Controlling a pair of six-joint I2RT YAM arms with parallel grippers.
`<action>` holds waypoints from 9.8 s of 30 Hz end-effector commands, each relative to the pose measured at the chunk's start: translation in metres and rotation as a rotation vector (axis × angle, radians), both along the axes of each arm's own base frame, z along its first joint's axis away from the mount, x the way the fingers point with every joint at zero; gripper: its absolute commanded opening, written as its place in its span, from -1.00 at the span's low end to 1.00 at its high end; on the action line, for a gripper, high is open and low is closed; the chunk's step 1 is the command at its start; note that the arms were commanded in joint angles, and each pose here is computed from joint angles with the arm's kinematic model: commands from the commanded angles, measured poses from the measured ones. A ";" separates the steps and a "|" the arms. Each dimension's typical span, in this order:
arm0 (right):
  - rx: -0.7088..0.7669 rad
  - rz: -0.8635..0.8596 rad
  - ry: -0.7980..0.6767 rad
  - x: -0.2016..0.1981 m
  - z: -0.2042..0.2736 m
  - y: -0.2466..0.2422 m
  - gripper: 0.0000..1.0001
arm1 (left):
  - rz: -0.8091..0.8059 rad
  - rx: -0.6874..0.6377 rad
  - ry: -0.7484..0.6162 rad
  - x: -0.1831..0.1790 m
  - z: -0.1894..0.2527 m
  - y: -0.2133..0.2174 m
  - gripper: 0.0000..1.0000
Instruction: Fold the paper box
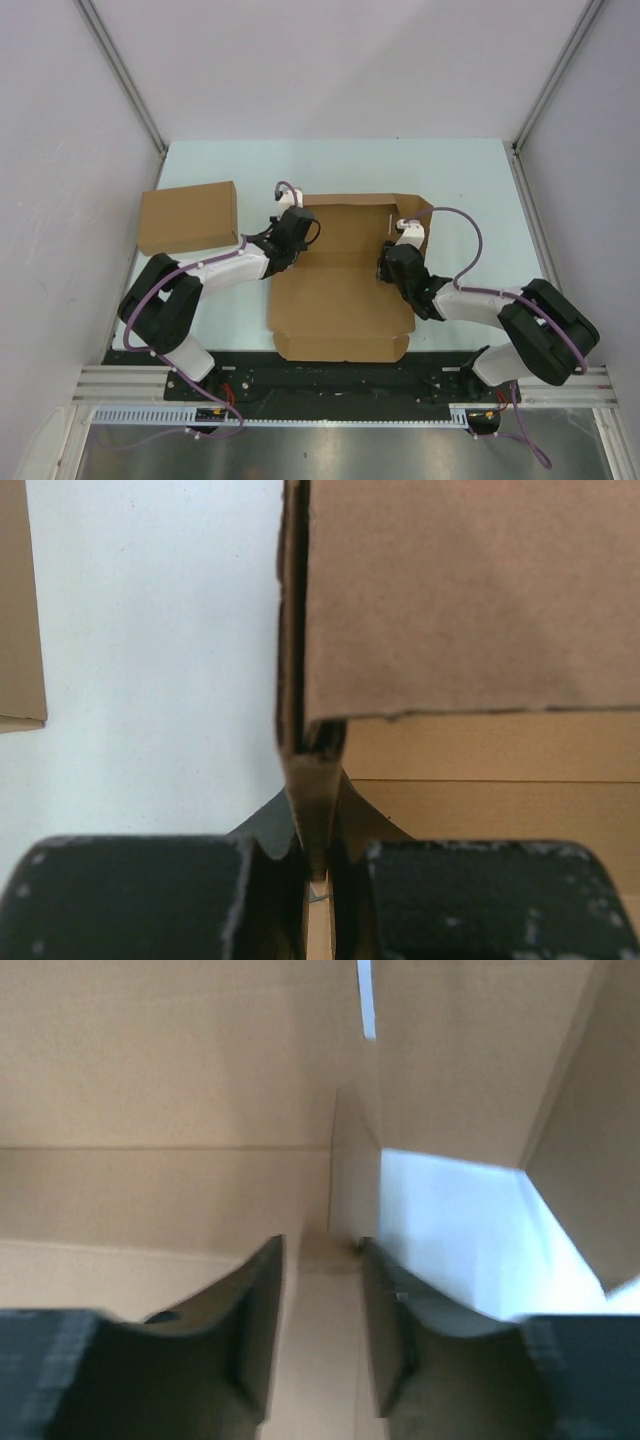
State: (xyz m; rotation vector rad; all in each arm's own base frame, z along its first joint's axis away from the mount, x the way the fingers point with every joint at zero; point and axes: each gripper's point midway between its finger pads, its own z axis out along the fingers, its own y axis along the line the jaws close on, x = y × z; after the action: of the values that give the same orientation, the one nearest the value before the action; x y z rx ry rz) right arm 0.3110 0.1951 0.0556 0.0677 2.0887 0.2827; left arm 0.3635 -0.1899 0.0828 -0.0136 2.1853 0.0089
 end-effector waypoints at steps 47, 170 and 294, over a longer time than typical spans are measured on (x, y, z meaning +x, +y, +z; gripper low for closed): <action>0.458 -0.025 -0.040 0.094 0.088 -0.072 -0.09 | -0.027 0.061 0.025 -0.007 -0.006 0.003 -0.99; 0.219 0.325 -0.281 0.106 0.127 0.015 0.23 | -0.405 -0.088 -0.012 -0.017 0.048 -0.064 -0.99; -0.131 -0.017 0.061 0.033 0.059 -0.033 0.26 | -0.305 -0.086 0.055 -0.012 0.044 -0.043 -0.90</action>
State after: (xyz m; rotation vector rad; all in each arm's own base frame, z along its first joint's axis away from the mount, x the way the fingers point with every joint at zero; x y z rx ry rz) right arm 0.3372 0.1691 0.0834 -0.0452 2.2182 0.1339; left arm 0.3434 -0.2171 0.0983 0.2871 2.2682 -0.1897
